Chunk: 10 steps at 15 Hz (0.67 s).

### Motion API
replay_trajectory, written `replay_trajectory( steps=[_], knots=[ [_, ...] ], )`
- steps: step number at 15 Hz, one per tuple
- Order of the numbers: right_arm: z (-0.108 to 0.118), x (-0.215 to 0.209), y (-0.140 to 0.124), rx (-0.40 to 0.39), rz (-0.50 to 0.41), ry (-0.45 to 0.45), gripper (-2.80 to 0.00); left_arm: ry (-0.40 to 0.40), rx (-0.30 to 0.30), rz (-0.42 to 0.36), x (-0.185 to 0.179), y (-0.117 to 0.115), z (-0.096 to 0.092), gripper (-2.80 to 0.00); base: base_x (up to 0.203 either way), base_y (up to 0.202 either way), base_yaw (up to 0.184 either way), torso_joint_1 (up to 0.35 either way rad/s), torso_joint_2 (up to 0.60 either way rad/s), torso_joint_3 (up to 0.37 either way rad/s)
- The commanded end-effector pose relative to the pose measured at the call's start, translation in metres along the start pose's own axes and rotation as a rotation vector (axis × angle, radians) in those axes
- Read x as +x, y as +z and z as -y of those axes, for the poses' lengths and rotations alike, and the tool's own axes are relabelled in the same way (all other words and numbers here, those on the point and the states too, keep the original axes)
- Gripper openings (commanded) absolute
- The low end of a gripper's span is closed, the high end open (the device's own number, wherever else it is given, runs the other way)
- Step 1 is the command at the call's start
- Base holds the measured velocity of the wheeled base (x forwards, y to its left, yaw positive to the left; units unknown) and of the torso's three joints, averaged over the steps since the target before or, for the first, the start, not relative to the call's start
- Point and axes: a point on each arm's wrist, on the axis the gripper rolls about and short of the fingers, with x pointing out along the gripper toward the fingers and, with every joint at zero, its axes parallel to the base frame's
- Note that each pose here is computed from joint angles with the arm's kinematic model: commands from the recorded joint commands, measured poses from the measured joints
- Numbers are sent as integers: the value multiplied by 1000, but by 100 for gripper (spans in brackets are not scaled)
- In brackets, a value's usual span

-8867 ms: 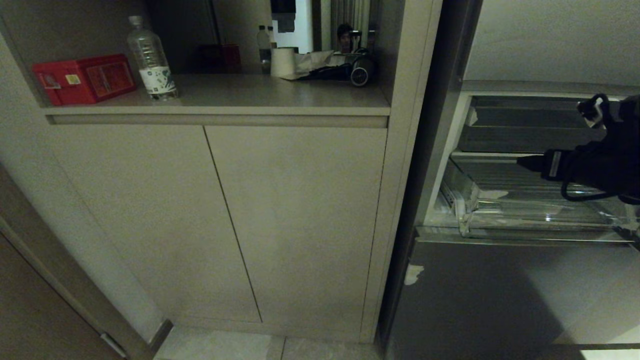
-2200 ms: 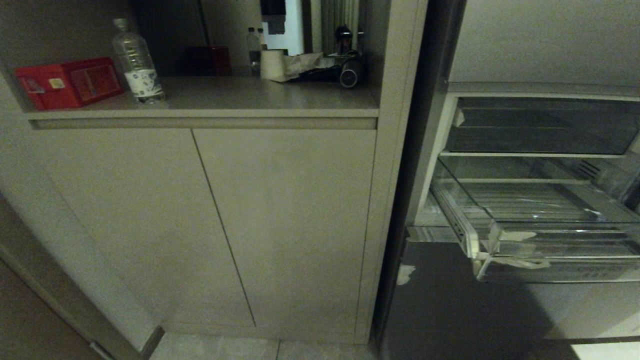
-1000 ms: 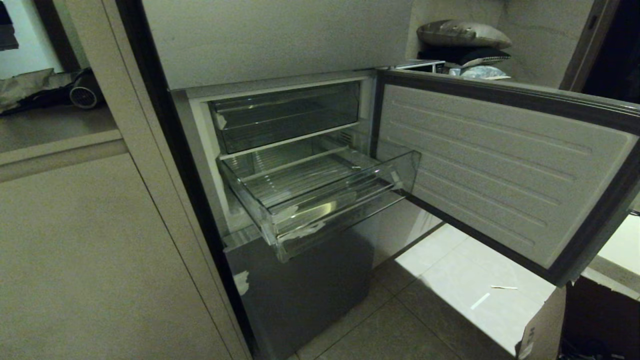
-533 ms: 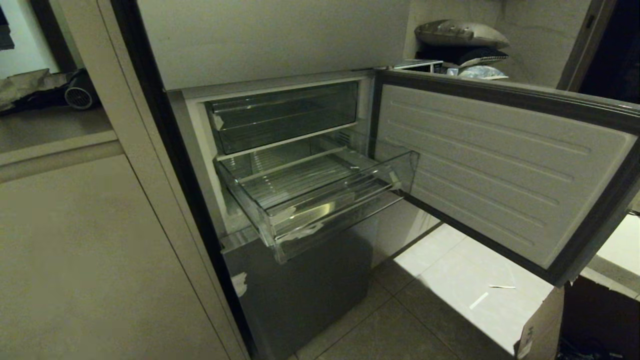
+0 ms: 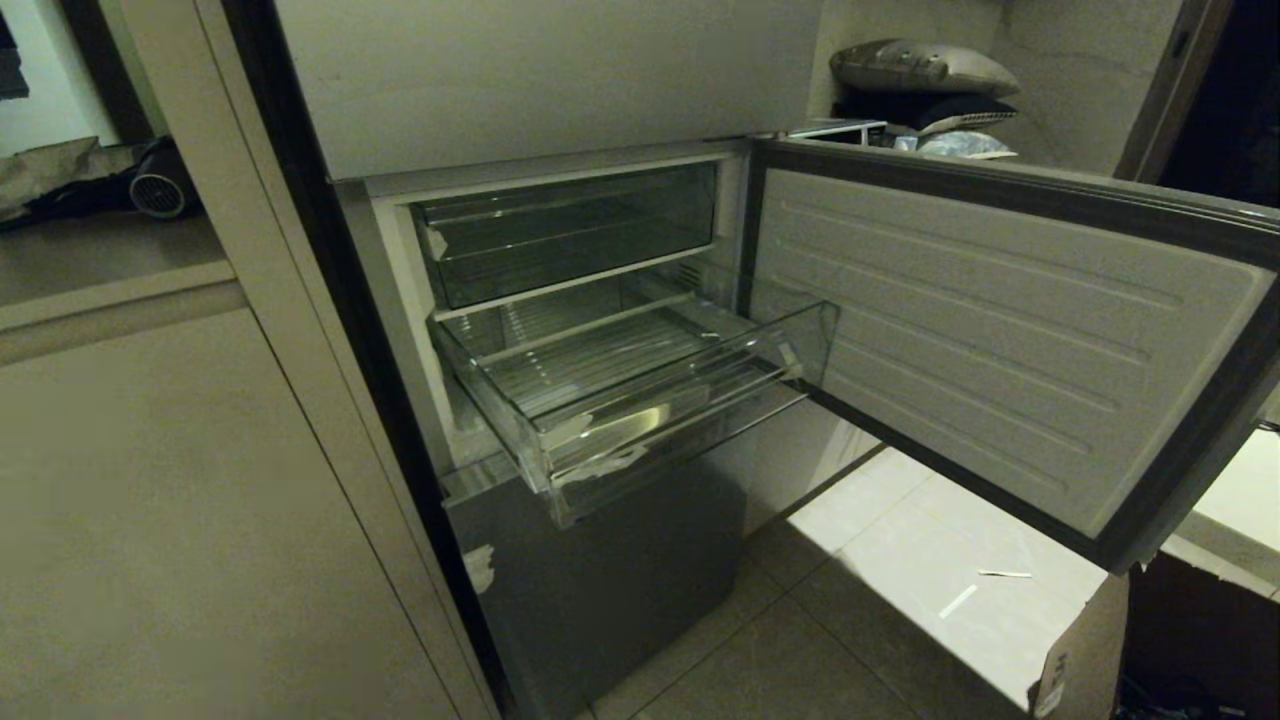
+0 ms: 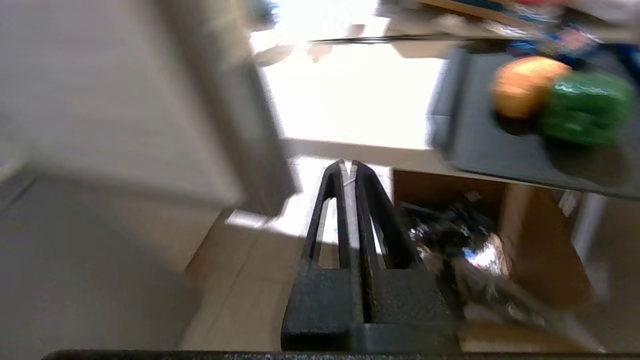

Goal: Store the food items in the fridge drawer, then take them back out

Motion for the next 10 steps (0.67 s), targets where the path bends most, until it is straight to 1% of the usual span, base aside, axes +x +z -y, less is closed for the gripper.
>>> replay_trajectory(
  steps=[1,3,6,8,10],
  knots=[
    [22,46,2,74,-105,-143,0,0,0,-3,0,0,0,-280,0,0,0,0,0,0],
    [37,67,2,117,-124,-160,0,1,0,-2,0,0,0,-280,0,0,0,0,0,0],
    [58,93,1,138,-123,-205,0,0,0,-2,0,0,0,-280,0,0,0,0,0,0],
    [72,114,-2,124,-122,-224,0,1,0,-2,0,0,0,-280,0,0,0,0,0,0],
    [85,127,-3,84,-120,-250,0,0,0,-2,0,0,0,-280,0,0,0,0,0,0]
  ],
)
